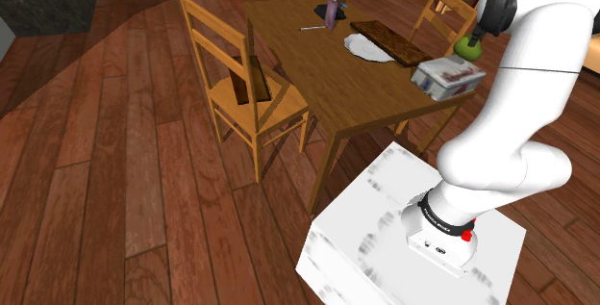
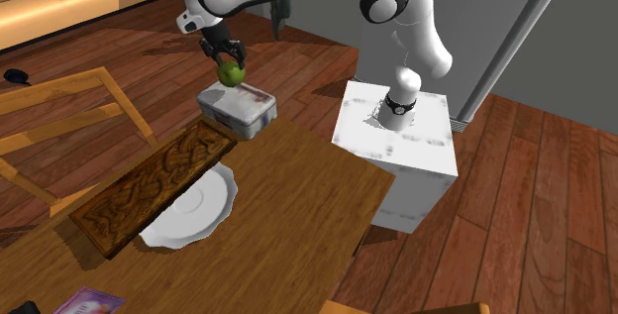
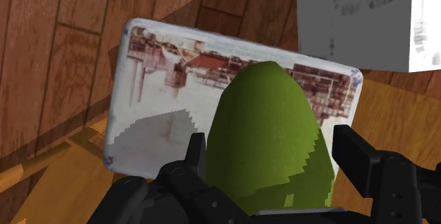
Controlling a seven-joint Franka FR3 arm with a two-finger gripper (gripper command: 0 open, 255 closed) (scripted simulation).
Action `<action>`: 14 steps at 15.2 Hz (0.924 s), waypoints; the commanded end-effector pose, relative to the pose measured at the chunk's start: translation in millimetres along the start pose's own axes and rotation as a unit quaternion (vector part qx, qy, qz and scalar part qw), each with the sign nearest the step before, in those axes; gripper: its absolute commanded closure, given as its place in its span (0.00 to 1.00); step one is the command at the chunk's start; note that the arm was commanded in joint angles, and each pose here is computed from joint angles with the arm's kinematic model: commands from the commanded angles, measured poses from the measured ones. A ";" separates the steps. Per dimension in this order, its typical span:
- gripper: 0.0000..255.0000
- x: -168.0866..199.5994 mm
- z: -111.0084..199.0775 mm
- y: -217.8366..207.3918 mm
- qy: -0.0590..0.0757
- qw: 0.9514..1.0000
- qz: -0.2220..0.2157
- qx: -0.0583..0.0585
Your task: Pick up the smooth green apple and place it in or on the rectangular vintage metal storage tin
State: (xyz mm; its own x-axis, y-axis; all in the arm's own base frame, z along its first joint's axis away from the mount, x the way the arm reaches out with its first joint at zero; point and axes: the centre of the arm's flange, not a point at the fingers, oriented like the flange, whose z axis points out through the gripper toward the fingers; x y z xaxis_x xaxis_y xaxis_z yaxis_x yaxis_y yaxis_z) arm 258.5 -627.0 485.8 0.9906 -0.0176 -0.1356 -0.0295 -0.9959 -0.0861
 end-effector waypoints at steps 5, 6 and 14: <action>1.00 3.9 31.1 1.9 0.000 1.000 0.000 0.000; 1.00 5.0 38.7 2.6 0.000 1.000 0.000 0.000; 1.00 5.0 38.7 2.6 0.000 1.000 0.000 0.000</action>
State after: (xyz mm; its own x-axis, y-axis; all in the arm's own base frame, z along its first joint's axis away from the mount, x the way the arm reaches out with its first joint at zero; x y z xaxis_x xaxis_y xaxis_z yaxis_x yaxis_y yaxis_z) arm 258.1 -626.2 446.6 0.9906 -0.0176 -0.1355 -0.0294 -0.9959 -0.0858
